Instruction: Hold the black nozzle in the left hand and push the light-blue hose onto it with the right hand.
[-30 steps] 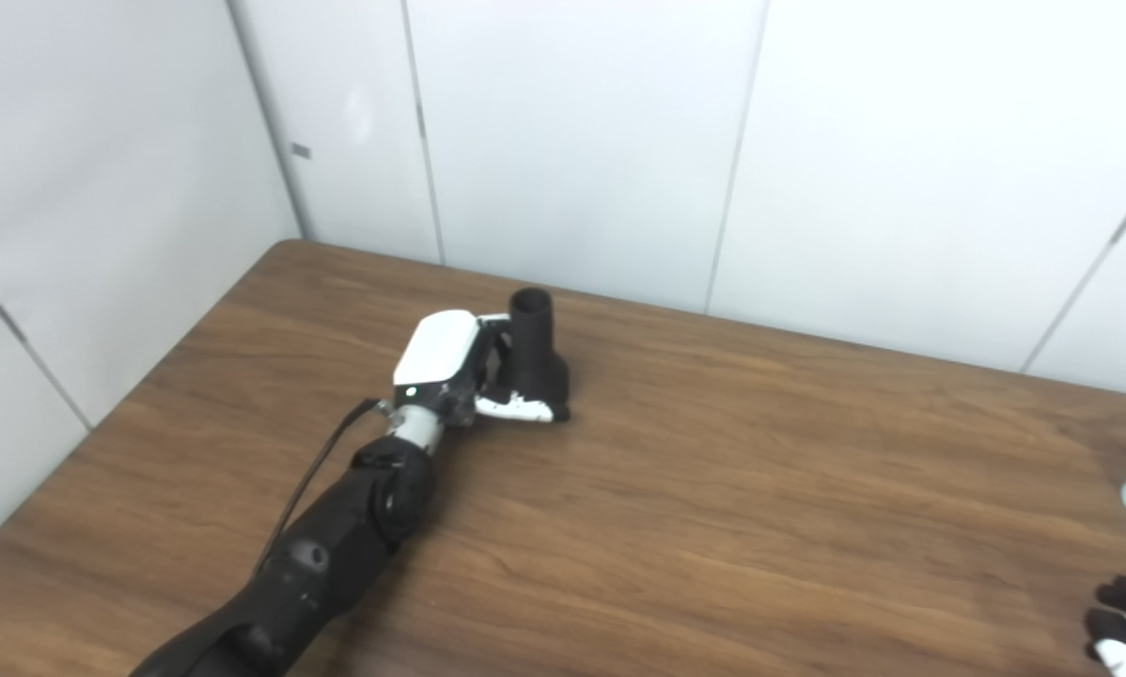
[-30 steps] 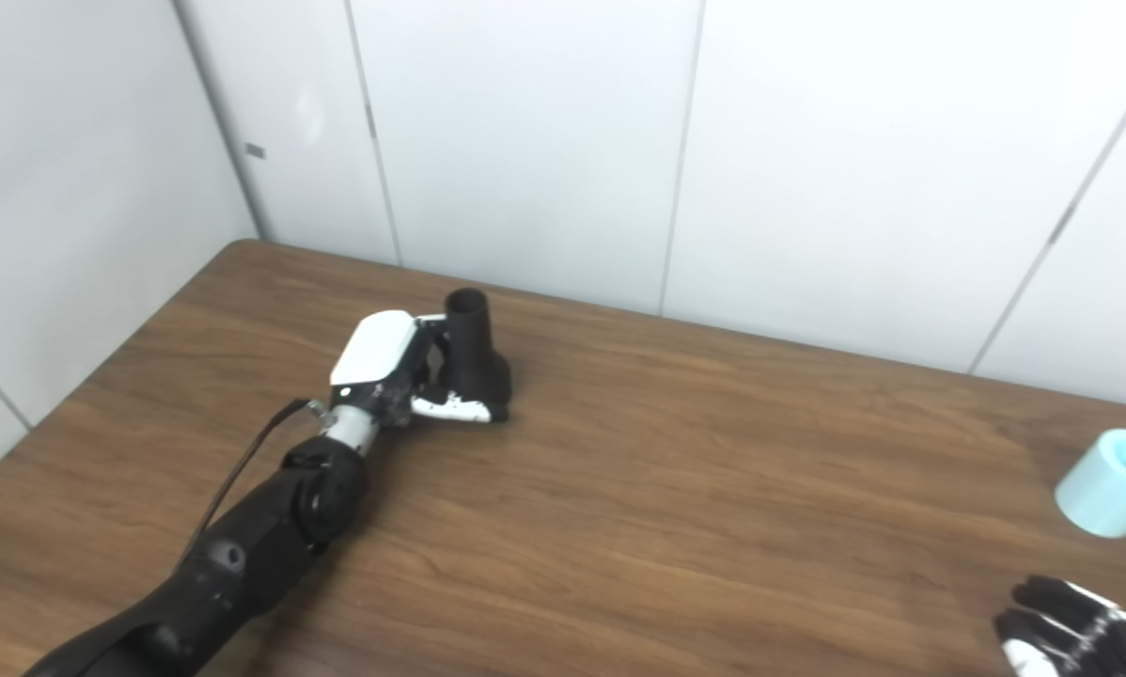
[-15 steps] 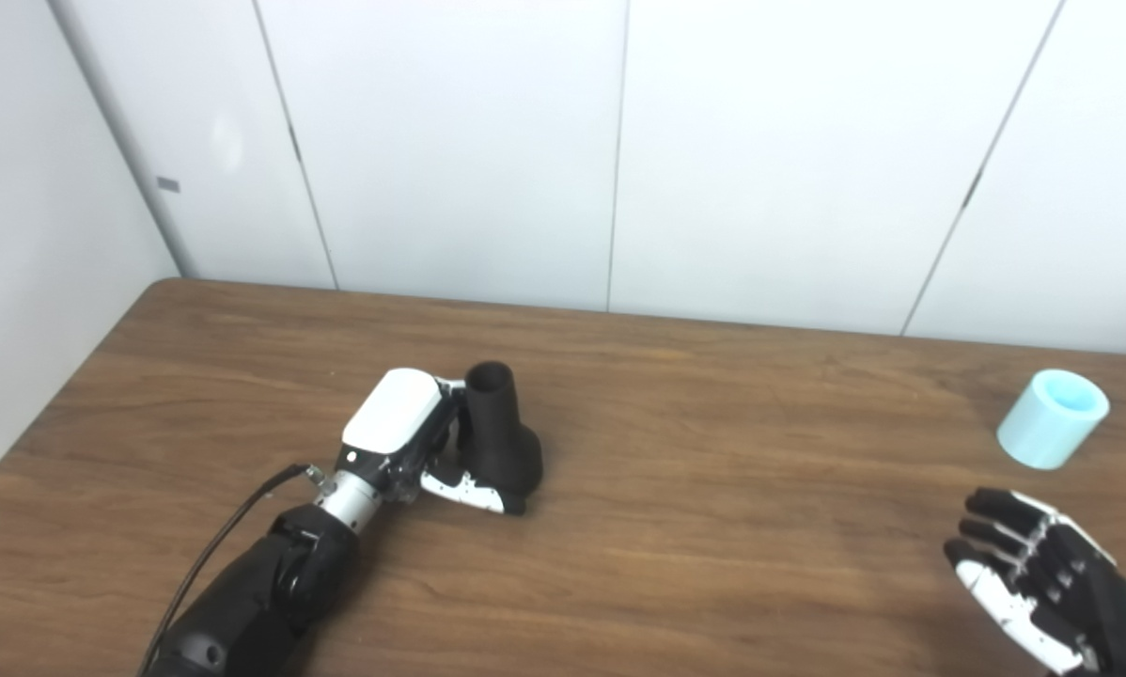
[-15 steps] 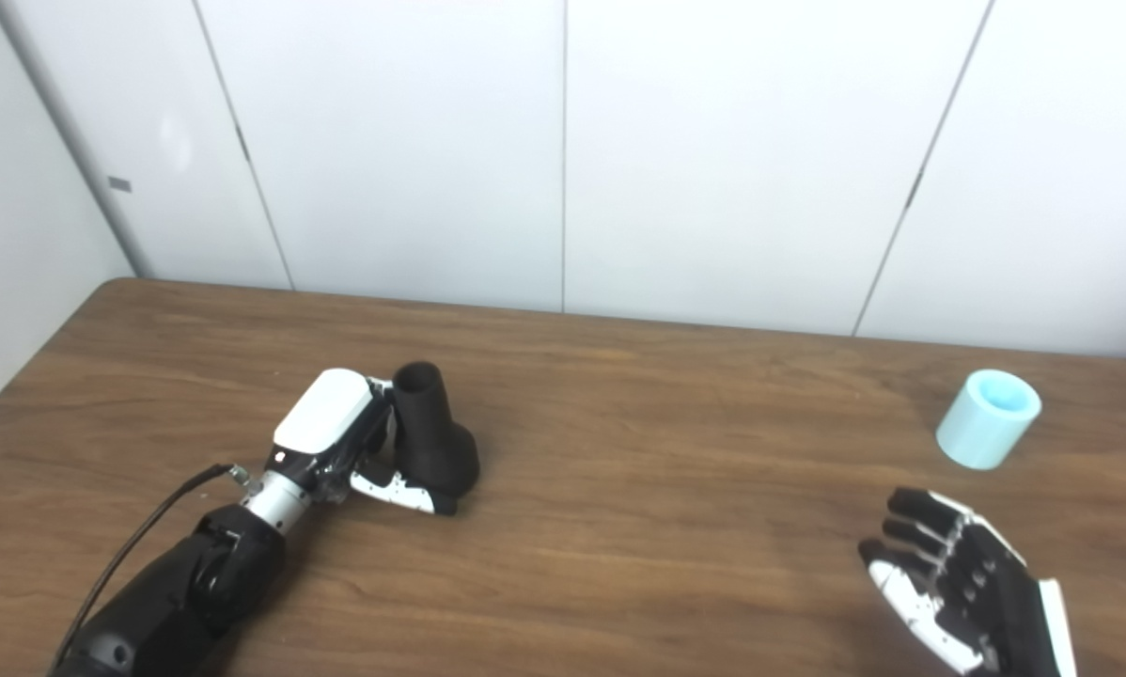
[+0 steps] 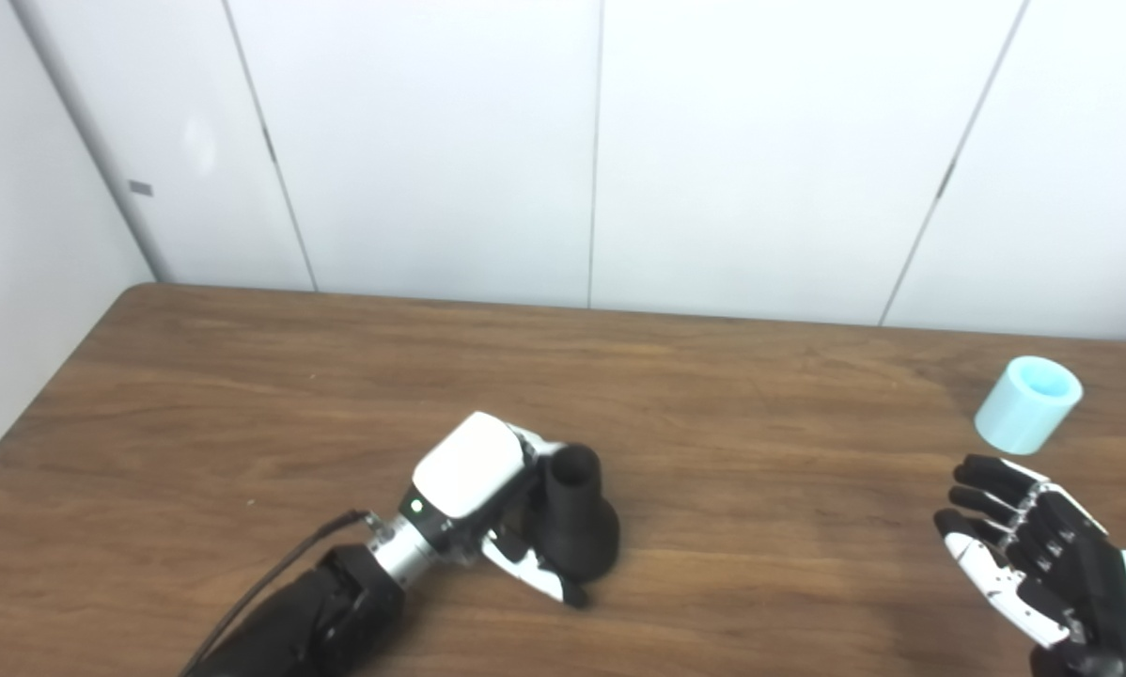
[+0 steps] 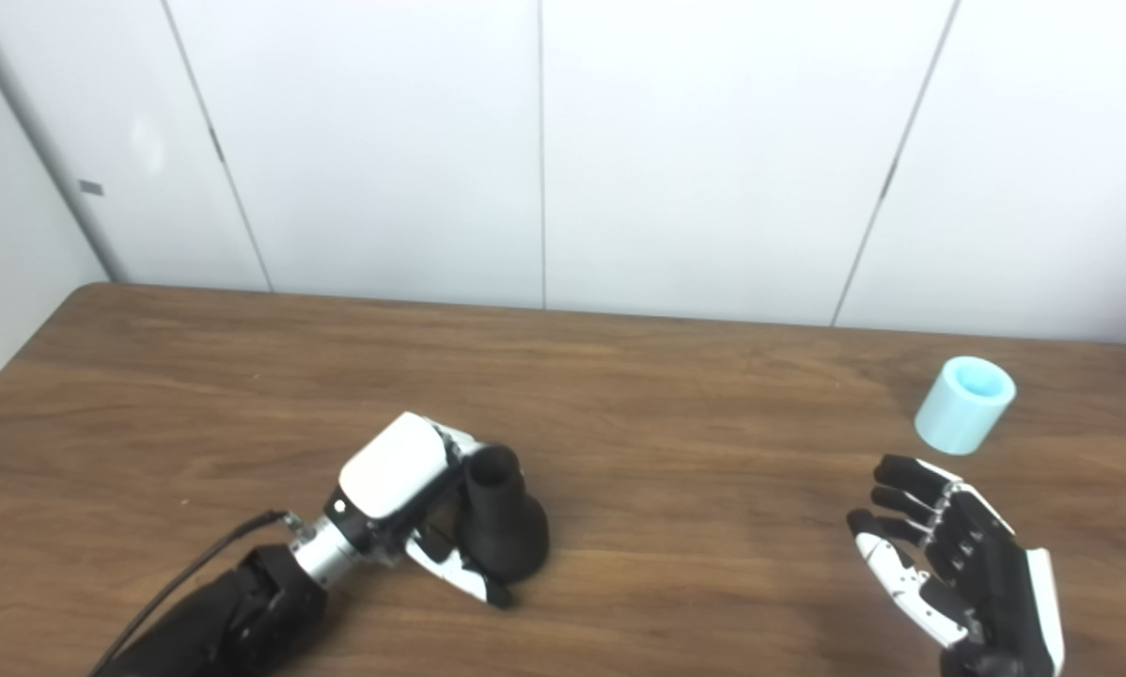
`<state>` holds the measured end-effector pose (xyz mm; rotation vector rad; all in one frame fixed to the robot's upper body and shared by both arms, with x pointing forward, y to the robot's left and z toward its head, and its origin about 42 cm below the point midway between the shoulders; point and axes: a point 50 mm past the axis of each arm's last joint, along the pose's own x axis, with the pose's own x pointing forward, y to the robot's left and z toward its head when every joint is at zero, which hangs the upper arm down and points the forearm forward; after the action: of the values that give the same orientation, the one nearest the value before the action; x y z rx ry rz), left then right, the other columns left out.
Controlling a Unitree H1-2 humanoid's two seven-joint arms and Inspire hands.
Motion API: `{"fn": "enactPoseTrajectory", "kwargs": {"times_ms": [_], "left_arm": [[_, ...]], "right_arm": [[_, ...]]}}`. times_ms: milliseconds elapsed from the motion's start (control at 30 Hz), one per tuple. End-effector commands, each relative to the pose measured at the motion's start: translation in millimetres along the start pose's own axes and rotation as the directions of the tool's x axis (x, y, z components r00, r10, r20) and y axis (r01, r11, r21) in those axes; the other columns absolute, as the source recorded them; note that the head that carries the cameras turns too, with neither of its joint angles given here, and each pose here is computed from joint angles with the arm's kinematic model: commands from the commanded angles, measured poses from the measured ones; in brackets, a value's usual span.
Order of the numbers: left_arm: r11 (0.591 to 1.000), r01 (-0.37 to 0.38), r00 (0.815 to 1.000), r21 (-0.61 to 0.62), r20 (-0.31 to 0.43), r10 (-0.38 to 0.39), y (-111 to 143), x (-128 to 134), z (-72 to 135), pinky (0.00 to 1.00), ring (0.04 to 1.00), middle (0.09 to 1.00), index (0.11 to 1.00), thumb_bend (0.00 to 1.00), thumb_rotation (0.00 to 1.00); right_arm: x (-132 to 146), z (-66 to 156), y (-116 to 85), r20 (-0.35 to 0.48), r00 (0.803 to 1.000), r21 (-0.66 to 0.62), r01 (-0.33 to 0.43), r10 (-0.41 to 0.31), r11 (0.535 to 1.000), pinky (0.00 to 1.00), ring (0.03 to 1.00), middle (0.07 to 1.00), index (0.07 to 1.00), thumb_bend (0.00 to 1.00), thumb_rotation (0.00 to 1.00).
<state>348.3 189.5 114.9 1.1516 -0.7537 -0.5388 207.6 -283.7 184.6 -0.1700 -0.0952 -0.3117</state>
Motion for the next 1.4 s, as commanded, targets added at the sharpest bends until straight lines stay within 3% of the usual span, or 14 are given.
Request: {"fn": "enactPoseTrajectory", "kwargs": {"times_ms": [0,167,267,367,500,600,700,833,933,1033,1133,1367], "left_arm": [[0.991,0.061,0.998,-0.123,0.01,-0.06,-52.1,-22.1,36.4,0.31,0.408,0.476,0.498,0.52,0.0],[0.989,0.055,0.997,-0.135,0.069,-0.046,-55.2,-18.8,49.7,0.32,0.414,0.485,0.483,0.52,0.0],[0.987,0.059,0.995,-0.146,0.092,-0.046,-56.6,-18.9,54.7,0.33,0.434,0.497,0.481,0.51,0.0],[0.986,0.079,0.991,-0.147,0.115,-0.062,-56.6,-20.8,57.2,0.33,0.439,0.5,0.478,0.5,0.0],[0.986,0.096,0.987,-0.139,0.139,-0.076,-54.7,-24.2,58.7,0.32,0.427,0.505,0.492,0.5,0.0],[0.985,0.081,0.989,-0.15,0.138,-0.06,-53.8,-28.9,55.1,0.32,0.431,0.496,0.498,0.5,0.0],[0.983,0.083,0.989,-0.166,0.133,-0.061,-52.4,-32.9,50.9,0.33,0.444,0.49,0.491,0.5,0.0],[0.98,0.082,0.991,-0.182,0.123,-0.06,-49.2,-36.7,47.5,0.33,0.443,0.494,0.485,0.5,0.0],[0.979,0.087,0.991,-0.185,0.12,-0.065,-47.5,-38.1,45.8,0.33,0.445,0.491,0.487,0.5,0.0],[0.978,0.094,0.99,-0.187,0.119,-0.073,-48.0,-39.8,45.2,0.33,0.437,0.498,0.488,0.5,0.0],[0.976,0.105,0.99,-0.192,0.116,-0.084,-50.3,-43.1,45.1,0.33,0.434,0.504,0.484,0.5,0.0],[0.973,0.119,0.989,-0.197,0.109,-0.099,-49.5,-47.7,44.1,0.32,0.427,0.505,0.492,0.5,0.0]], "right_arm": [[1.2,17.8,-11.2,0.09,0.996,-0.031,0.027,-0.024,0.999,0.6,0.672,0.691,0.655,0.22,0.0],[6.8,27.0,-26.3,0.156,0.984,-0.064,0.092,-0.081,0.994,0.54,0.64,0.663,0.623,0.27,0.0],[13.6,34.6,-32.2,0.236,0.959,-0.071,0.179,-0.158,0.981,0.53,0.62,0.647,0.61,0.33,0.0],[23.2,42.8,-35.9,0.35,0.913,-0.104,0.261,-0.21,0.96,0.48,0.582,0.617,0.588,0.4,0.0],[38.4,53.5,-38.8,0.46,0.86,-0.15,0.32,-0.22,0.935,0.48,0.599,0.625,0.599,0.54,0.21],[55.1,56.7,-42.7,0.513,0.828,-0.219,0.383,-0.228,0.897,0.52,0.65,0.68,0.657,0.63,0.28],[74.6,53.5,-47.6,0.516,0.812,-0.268,0.457,-0.275,0.848,0.57,0.7,0.732,0.719,0.76,0.34],[98.7,48.1,-51.1,0.485,0.813,-0.233,0.475,-0.322,0.849,0.7,0.814,0.829,0.812,0.84,0.33],[114.0,46.0,-52.7,0.448,0.832,-0.286,0.48,-0.327,0.829,0.78,0.885,0.899,0.873,0.88,0.37],[128.6,45.2,-53.8,0.443,0.842,-0.38,0.487,-0.307,0.786,0.77,0.874,0.895,0.899,0.91,0.42],[142.1,41.6,-56.1,0.432,0.857,-0.444,0.473,-0.281,0.761,0.77,0.872,0.901,0.921,0.93,0.39],[164.8,26.8,-51.7,0.323,0.907,-0.469,0.4,-0.269,0.787,0.78,0.871,0.898,0.909,0.95,0.39]]}}
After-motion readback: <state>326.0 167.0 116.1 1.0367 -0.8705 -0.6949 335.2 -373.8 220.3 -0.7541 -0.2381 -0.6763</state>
